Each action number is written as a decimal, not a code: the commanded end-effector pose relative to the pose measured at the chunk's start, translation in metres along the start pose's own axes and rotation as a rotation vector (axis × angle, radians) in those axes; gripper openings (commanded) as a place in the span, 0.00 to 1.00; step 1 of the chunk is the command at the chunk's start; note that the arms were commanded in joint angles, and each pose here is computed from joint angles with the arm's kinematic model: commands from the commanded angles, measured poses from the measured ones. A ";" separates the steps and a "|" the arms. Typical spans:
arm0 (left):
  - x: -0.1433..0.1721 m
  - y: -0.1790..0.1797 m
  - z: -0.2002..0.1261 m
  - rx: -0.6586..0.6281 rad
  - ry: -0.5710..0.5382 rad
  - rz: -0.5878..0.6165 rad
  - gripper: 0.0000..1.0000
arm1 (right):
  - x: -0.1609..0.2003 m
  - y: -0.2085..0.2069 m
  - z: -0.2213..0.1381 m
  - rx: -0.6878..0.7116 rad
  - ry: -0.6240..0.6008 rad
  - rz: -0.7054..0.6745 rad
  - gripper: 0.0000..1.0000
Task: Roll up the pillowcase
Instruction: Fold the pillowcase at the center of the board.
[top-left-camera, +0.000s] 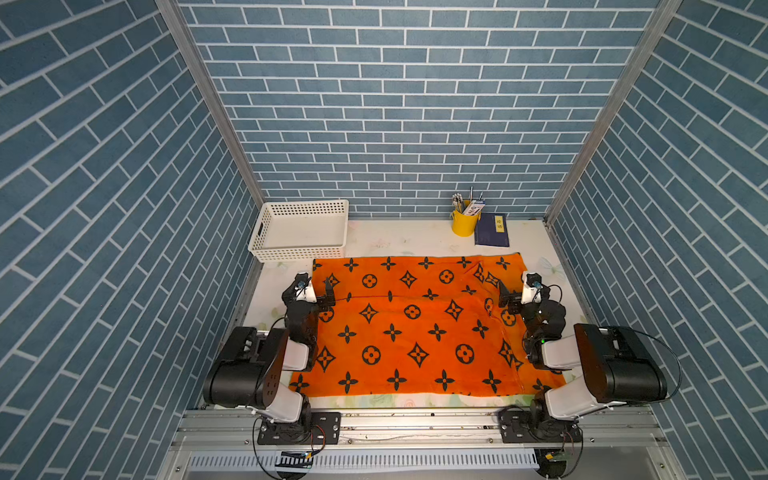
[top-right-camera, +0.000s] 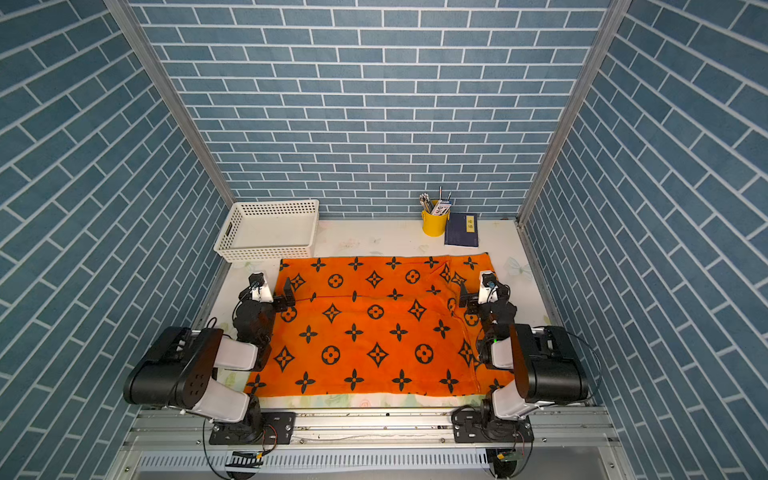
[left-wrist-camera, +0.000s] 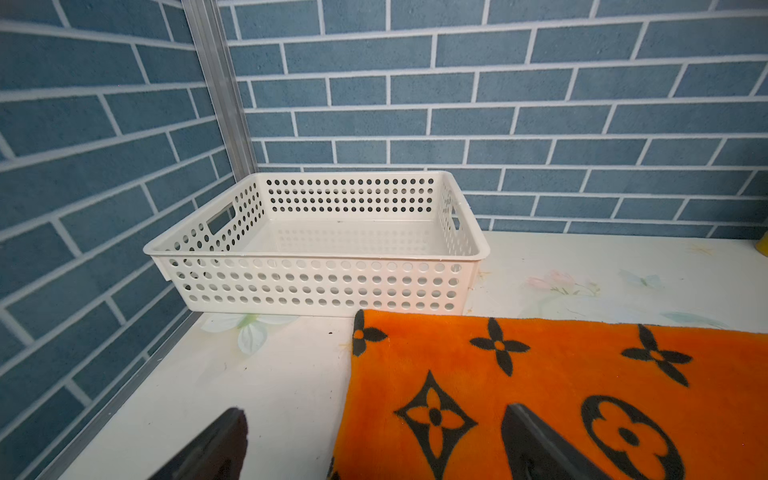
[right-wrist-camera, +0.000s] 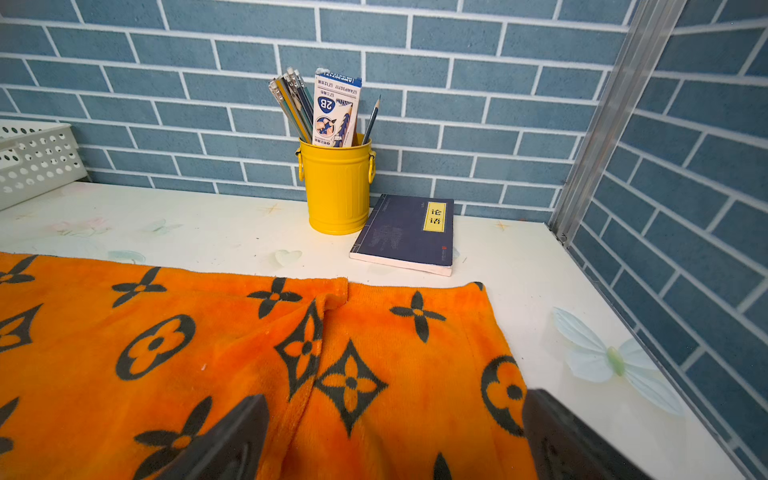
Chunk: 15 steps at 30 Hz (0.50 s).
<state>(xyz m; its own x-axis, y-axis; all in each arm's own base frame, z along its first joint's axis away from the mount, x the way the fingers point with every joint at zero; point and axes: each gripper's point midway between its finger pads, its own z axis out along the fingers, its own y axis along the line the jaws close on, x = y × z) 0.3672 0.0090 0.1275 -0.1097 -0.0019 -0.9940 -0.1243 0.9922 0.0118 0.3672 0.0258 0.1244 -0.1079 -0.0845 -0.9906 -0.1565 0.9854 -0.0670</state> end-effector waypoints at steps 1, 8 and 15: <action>-0.005 0.001 0.002 0.000 -0.013 0.006 1.00 | -0.002 0.002 0.003 -0.012 -0.004 -0.022 1.00; -0.005 0.001 0.002 0.000 -0.014 0.006 1.00 | -0.002 0.002 0.003 -0.011 -0.004 -0.022 1.00; -0.005 0.000 0.002 0.003 -0.011 0.007 1.00 | -0.002 0.002 0.004 -0.010 -0.006 -0.022 1.00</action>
<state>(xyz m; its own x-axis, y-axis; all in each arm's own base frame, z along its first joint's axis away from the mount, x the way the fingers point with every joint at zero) 0.3672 0.0090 0.1275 -0.1097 -0.0019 -0.9940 -0.1243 0.9922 0.0118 0.3672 0.0258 0.1244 -0.1079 -0.0845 -0.9906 -0.1565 0.9854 -0.0670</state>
